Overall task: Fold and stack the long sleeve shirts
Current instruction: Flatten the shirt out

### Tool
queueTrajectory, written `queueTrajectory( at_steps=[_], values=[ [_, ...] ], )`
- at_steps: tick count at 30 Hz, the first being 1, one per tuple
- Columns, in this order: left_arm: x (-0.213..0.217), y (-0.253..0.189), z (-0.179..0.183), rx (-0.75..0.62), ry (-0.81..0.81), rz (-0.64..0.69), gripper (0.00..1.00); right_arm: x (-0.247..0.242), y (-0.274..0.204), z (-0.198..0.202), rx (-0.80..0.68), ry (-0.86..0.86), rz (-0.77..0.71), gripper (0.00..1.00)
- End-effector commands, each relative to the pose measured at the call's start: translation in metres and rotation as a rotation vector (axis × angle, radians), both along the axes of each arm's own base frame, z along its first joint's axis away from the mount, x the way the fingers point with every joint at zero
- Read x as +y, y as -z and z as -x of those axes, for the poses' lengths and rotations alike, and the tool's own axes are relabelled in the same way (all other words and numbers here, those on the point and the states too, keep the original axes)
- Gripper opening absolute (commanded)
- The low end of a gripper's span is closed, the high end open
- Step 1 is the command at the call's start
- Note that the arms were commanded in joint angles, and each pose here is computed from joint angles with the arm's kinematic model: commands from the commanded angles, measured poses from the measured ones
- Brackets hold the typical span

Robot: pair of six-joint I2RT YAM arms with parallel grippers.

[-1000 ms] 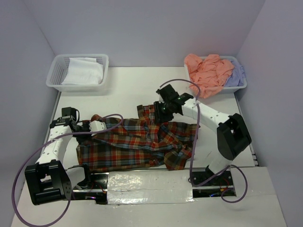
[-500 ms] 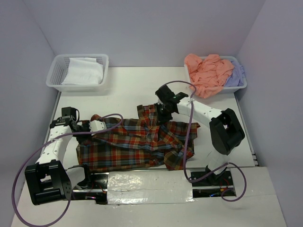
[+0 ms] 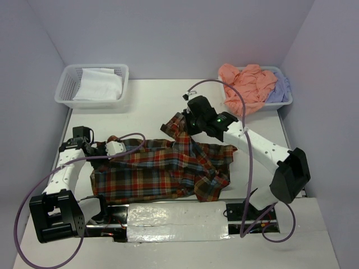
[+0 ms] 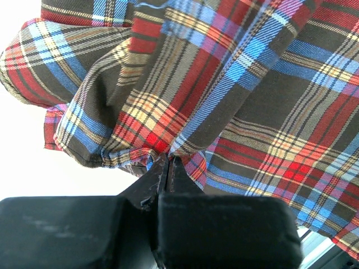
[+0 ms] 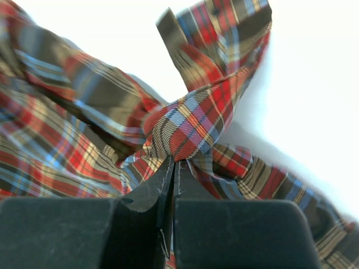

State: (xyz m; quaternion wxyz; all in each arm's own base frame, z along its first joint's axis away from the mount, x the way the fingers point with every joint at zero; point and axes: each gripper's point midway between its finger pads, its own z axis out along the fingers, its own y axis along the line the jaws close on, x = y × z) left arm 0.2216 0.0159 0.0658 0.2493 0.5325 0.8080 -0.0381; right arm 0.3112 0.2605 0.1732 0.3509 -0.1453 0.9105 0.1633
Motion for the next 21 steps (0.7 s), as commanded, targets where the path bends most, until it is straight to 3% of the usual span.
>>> queueTrajectory(
  at_steps=[1,6,9,12,19,21],
  values=[
    [-0.004,-0.007,-0.004,-0.022,-0.011,0.034,0.00,0.000,-0.036,-0.019,-0.192,0.022,-0.017,0.00],
    [-0.002,-0.011,-0.011,-0.038,-0.038,0.033,0.00,0.001,-0.078,-0.041,-0.343,0.035,-0.045,0.00],
    [-0.005,-0.025,-0.027,-0.065,-0.097,0.090,0.00,0.005,-0.107,-0.075,-0.406,0.066,-0.062,0.00],
    [-0.010,-0.061,-0.059,-0.142,-0.210,0.194,0.00,0.001,-0.149,-0.127,-0.510,0.114,-0.068,0.00],
    [0.004,-0.117,-0.142,-0.392,-0.489,0.368,0.00,0.003,-0.145,-0.222,-0.607,0.128,0.048,0.00],
    [0.010,-0.117,-0.165,-0.396,-0.574,0.417,0.00,0.002,-0.142,-0.240,-0.627,0.139,0.045,0.00]
  ],
)
